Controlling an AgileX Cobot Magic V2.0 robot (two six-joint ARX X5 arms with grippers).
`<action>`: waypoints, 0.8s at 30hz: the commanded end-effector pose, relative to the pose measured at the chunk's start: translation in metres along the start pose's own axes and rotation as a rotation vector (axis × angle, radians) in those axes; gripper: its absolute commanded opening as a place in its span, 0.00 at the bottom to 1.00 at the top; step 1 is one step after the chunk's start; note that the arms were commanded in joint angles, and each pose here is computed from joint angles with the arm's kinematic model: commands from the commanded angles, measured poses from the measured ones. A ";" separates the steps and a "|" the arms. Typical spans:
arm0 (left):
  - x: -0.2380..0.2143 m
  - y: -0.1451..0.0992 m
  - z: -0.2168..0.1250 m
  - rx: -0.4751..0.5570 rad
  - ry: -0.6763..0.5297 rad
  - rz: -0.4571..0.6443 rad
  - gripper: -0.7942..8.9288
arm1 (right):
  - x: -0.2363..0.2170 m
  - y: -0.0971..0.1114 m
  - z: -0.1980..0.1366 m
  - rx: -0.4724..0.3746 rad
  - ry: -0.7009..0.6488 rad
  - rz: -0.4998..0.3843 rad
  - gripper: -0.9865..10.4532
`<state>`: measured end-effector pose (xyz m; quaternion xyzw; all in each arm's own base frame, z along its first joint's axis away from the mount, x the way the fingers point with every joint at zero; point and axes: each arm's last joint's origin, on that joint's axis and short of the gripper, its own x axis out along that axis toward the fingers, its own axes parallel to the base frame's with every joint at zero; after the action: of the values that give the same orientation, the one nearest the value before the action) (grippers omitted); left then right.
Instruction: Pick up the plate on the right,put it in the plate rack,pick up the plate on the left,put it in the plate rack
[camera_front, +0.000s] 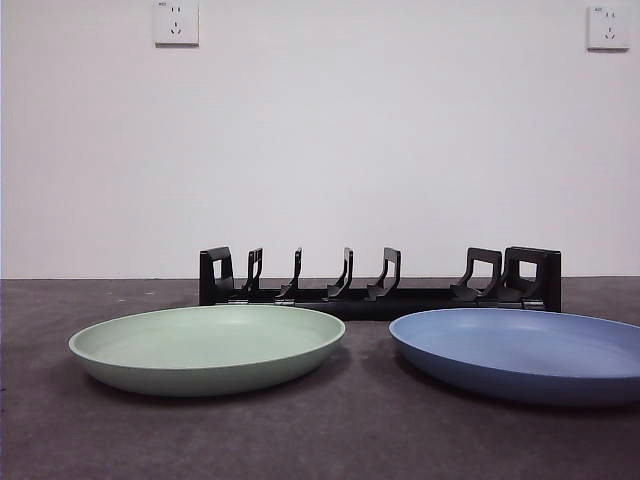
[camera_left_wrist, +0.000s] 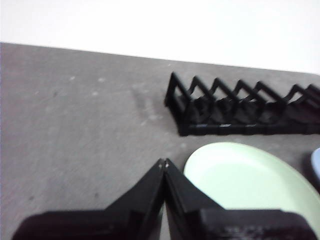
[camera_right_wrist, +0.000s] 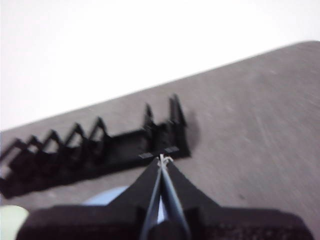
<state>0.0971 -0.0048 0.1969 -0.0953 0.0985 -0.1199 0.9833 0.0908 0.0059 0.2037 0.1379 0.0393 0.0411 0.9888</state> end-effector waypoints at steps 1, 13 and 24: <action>0.000 -0.003 0.014 -0.018 0.009 -0.023 0.07 | -0.002 0.007 0.020 0.016 -0.013 0.034 0.08; 0.000 -0.022 0.093 0.015 0.154 -0.239 0.07 | 0.009 0.035 0.101 -0.123 0.301 0.147 0.08; -0.012 -0.042 0.150 0.167 0.318 -0.330 0.07 | 0.027 0.050 0.145 -0.202 0.630 0.253 0.08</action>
<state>0.1092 -0.0162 0.3501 -0.0329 0.2312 -0.2878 0.9288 0.1277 0.0168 0.3525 0.0424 0.3237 0.1958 0.9247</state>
